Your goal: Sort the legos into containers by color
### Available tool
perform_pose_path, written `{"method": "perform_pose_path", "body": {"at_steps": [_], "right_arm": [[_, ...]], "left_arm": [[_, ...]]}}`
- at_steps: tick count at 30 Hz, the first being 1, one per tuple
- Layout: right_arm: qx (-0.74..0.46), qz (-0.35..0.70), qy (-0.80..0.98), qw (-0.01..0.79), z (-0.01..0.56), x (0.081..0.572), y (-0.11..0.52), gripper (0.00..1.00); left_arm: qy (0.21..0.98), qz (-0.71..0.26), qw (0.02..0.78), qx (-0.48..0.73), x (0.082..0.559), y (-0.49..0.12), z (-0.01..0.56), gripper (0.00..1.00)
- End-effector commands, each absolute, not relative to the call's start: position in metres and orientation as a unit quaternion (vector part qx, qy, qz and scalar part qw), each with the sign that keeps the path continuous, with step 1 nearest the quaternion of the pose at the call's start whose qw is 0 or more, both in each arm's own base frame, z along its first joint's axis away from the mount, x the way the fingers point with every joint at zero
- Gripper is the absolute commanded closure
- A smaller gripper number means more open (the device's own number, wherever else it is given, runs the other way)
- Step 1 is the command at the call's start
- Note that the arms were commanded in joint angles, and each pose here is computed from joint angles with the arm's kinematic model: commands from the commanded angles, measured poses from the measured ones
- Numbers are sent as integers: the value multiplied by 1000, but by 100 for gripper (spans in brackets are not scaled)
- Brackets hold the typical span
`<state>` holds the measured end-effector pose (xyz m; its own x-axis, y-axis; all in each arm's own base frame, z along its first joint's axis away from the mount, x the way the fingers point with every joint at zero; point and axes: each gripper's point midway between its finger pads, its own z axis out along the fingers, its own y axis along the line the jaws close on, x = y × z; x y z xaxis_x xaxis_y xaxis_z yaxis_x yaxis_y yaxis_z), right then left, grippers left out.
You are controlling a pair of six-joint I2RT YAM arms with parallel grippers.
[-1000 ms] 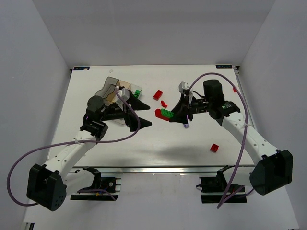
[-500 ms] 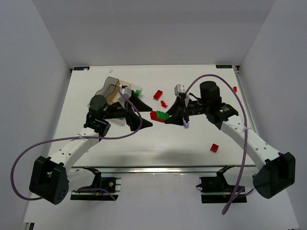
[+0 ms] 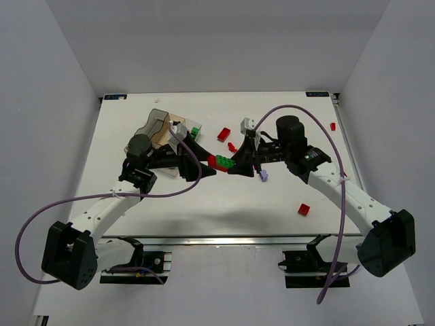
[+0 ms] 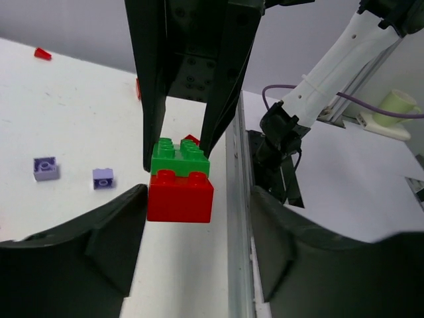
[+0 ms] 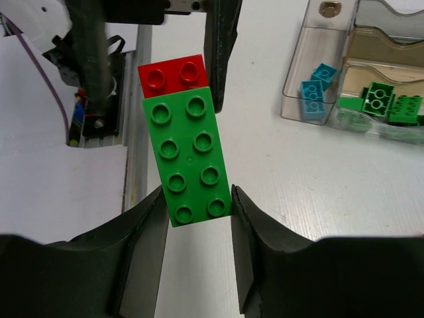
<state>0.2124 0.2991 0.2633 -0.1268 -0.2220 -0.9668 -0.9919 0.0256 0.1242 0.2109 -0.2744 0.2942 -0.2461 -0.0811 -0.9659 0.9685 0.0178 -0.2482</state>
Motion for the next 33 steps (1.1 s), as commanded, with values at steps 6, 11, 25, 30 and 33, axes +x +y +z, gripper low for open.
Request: {"method": "perform_pose_path", "body": {"at_steps": [6,11,25,30,33], "right_arm": [[-506,467,576,441,285,216,303,100],[-507,470,573,440,285,212,302,100],[-485,473,581,451,293,218,290,100],[-471,469,585,465,301,229,279,100],[-468,476,583,464,306,228,278,100]], "left_arm": [[546,-560,469,411,216,-274,297,42],[547,-556,474,408,218,-274,297,60],[548,-552,472,415,218,-274,296,100],[552,-547,469,419,219,-274,293,100],[556,-544,468,419,220,-274,291,100]]}}
